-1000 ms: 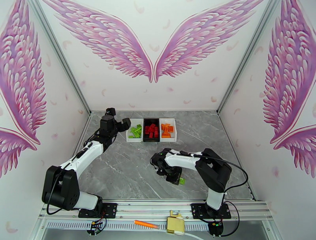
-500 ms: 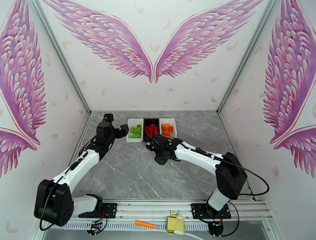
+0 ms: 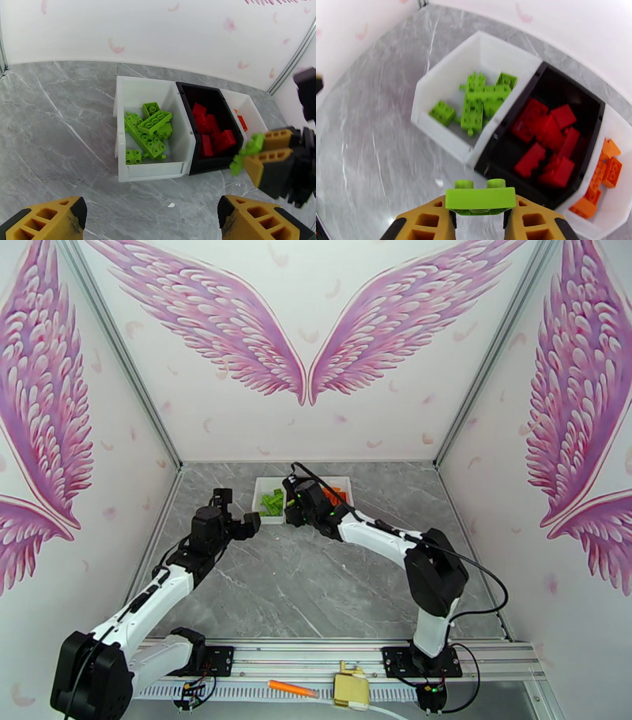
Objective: Sort the legos into containers by color
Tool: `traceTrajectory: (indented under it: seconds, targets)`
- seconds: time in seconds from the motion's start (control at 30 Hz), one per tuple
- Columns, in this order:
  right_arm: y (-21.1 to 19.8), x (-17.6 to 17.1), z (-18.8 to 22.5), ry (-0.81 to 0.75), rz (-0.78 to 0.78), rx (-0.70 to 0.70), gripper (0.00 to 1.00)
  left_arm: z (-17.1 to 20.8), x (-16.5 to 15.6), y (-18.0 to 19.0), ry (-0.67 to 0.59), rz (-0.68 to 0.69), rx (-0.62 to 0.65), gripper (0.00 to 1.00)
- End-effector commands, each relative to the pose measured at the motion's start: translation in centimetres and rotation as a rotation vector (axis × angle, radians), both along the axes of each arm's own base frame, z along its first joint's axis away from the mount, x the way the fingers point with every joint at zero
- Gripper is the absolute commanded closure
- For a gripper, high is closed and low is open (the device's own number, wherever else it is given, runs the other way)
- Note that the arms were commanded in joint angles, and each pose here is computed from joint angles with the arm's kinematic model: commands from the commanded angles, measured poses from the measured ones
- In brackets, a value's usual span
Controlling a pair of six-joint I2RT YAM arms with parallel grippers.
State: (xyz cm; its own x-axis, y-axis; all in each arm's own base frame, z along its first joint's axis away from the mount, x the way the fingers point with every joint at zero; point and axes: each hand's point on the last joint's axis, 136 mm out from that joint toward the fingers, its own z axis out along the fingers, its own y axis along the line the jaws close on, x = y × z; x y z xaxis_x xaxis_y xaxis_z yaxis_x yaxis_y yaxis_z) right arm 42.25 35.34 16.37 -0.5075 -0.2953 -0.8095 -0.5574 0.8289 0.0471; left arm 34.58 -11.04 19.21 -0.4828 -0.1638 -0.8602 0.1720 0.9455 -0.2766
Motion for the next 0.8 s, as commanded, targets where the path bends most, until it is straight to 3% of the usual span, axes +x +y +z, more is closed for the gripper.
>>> traceTrajectory:
  seconds: [0.0, 0.47, 0.53, 0.6, 0.77]
  targets:
    - [2.0, 3.3, 1.8, -0.044, -0.052, 0.118, 0.74, -0.3, -1.4, 0.2, 0.006, -0.031, 0.049, 0.08]
    - [4.6, 9.8, -2.0, -0.017, -0.130, 0.120, 0.73, 1.4, -2.1, -0.5, -0.073, -0.104, 0.085, 0.07]
    - [4.4, 10.4, -2.0, -0.020, -0.133, 0.107, 0.63, 1.6, -2.0, -0.4, -0.077, -0.097, 0.087, 0.06]
    - [4.2, 10.6, -1.2, -0.030, -0.119, 0.107, 0.46, 2.1, -1.9, -0.6, -0.096, -0.107, 0.082, 0.06]
    - [3.0, 9.7, 1.7, -0.059, -0.090, 0.124, 0.23, 2.6, -1.5, -0.7, -0.136, -0.106, 0.078, 0.04]
